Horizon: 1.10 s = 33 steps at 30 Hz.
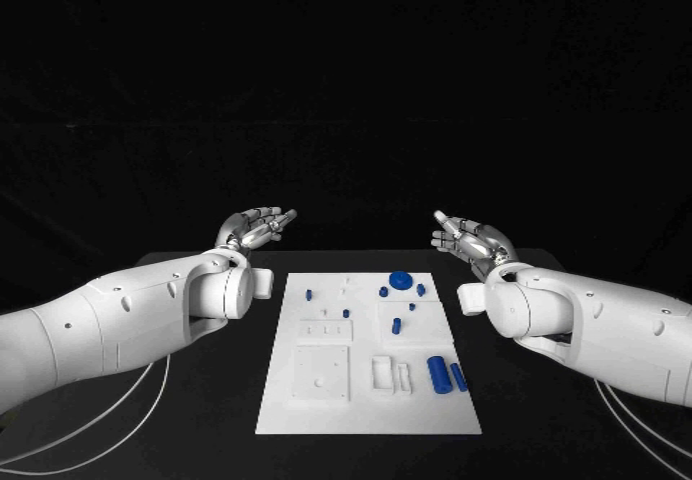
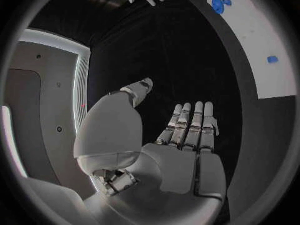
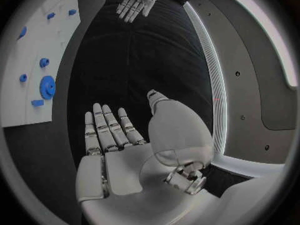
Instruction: Assemble the parts on the task board
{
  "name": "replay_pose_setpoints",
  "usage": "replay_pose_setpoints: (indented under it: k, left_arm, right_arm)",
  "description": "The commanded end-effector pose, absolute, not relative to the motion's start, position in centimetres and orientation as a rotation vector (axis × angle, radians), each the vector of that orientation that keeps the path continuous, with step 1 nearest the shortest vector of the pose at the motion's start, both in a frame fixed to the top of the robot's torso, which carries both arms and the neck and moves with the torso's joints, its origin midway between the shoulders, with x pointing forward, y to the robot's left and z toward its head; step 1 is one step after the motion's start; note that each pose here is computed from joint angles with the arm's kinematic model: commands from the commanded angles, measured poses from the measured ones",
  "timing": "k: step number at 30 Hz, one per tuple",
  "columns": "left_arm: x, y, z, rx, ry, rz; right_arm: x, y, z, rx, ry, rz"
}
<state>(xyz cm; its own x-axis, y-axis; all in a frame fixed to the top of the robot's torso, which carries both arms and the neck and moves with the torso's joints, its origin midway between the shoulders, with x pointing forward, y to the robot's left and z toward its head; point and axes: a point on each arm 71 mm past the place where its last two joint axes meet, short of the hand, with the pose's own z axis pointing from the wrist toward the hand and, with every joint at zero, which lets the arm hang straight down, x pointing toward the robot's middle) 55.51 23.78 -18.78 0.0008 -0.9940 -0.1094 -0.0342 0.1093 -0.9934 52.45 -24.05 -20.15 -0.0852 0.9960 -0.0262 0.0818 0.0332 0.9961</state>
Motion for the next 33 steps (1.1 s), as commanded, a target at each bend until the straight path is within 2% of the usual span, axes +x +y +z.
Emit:
replay_pose_setpoints:
  k: [1,5,12,13,23,26,33]
  left_arm:
    - [56.4,23.5,-18.6,-1.209,1.397,-1.175]
    - [57.0,23.9,-18.1,-1.206,1.406,-1.171]
    - [57.1,23.9,-18.0,-1.206,1.407,-1.17]
    - [56.2,23.8,-18.0,-1.187,1.452,-1.233]
    - [54.7,24.0,-17.4,-1.077,1.465,-1.276]
    - [54.2,23.7,-17.4,-1.066,1.485,-1.308]
    - [52.9,23.3,-17.1,-1.028,1.53,-1.368]
  right_arm:
    - [53.1,-23.6,-20.2,1.204,1.561,1.313]
    - [54.0,-24.4,-19.5,1.192,1.617,1.316]
    - [54.5,-24.9,-19.1,1.184,1.653,1.316]
    - [55.6,-26.1,-18.5,0.711,1.658,1.06]
    - [56.0,-25.7,-18.1,0.226,1.688,0.83]
    - [56.2,-25.3,-18.2,0.145,1.717,0.809]
    - [55.9,-23.9,-17.7,-0.084,1.698,0.715]
